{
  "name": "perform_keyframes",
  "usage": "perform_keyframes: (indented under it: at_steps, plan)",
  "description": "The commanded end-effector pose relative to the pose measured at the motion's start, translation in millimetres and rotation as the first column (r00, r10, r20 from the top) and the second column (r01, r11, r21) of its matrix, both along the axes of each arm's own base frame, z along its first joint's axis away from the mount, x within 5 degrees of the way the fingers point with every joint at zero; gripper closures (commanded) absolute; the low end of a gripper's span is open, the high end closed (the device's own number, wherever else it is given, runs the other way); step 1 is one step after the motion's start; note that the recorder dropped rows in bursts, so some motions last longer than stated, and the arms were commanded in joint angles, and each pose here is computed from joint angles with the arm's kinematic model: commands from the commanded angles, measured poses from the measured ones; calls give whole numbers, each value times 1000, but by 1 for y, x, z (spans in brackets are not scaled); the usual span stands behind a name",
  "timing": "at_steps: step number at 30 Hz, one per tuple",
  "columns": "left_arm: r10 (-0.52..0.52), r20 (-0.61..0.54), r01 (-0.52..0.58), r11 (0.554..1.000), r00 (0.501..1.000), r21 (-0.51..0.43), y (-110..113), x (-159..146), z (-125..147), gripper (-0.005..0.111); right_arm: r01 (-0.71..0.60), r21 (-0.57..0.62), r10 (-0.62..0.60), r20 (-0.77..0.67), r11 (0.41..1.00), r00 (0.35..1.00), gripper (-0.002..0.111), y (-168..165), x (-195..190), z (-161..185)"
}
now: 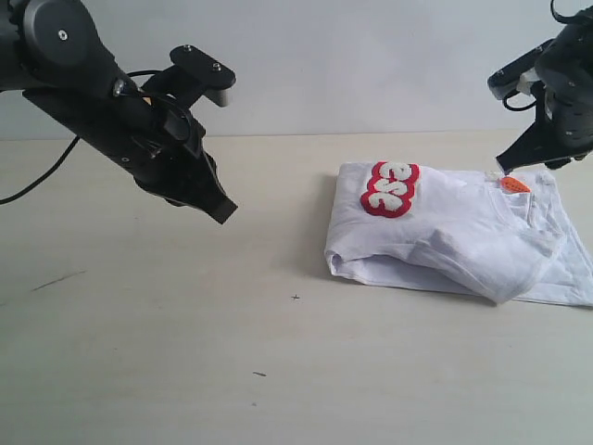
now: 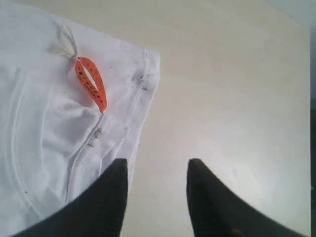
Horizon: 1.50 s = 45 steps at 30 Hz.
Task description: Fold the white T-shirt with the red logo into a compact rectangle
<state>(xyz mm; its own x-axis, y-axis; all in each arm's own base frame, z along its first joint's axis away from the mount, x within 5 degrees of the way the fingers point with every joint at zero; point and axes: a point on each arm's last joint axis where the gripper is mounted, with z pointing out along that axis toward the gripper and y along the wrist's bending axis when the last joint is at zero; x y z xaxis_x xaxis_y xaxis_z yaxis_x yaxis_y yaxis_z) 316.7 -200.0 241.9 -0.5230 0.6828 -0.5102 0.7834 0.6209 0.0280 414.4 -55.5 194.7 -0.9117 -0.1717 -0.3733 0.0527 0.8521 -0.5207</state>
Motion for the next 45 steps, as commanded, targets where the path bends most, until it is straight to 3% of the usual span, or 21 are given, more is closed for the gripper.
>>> perform_keyframes:
  at_steps: [1,5,11,16,24,29,37,40,45]
  plan:
    - [13,-2,-13,1000,1000,-14,0,1,0,107,60,27,-62,58,998,996,64,-1,1,5]
    - [14,-2,-14,1000,1000,-16,0,1,0,107,-25,212,23,16,977,1000,78,16,2,-1]
    - [17,-17,-17,1000,1000,-24,-1,0,0,107,-146,478,194,-52,866,980,108,45,4,-28]
    - [17,-22,-18,999,1000,-28,-1,-1,0,107,-133,562,226,-100,816,969,108,60,6,-55]
    - [17,-22,-18,999,1000,-28,-1,-1,0,107,-253,584,420,-167,771,892,108,112,0,-82]
    - [16,-25,-17,1000,1000,-26,-1,-1,0,107,-263,652,474,-168,711,864,108,149,1,-78]
    - [14,-32,-15,1000,999,-23,-1,-2,-1,107,-433,560,650,-270,706,711,108,183,-14,-79]
    - [-5,-36,3,999,999,-40,-3,-2,-1,107,-412,546,617,-262,729,742,108,177,-12,-72]
    - [-120,-82,102,976,989,-193,-23,-1,-19,107,-358,540,509,-158,762,846,108,152,-3,-39]
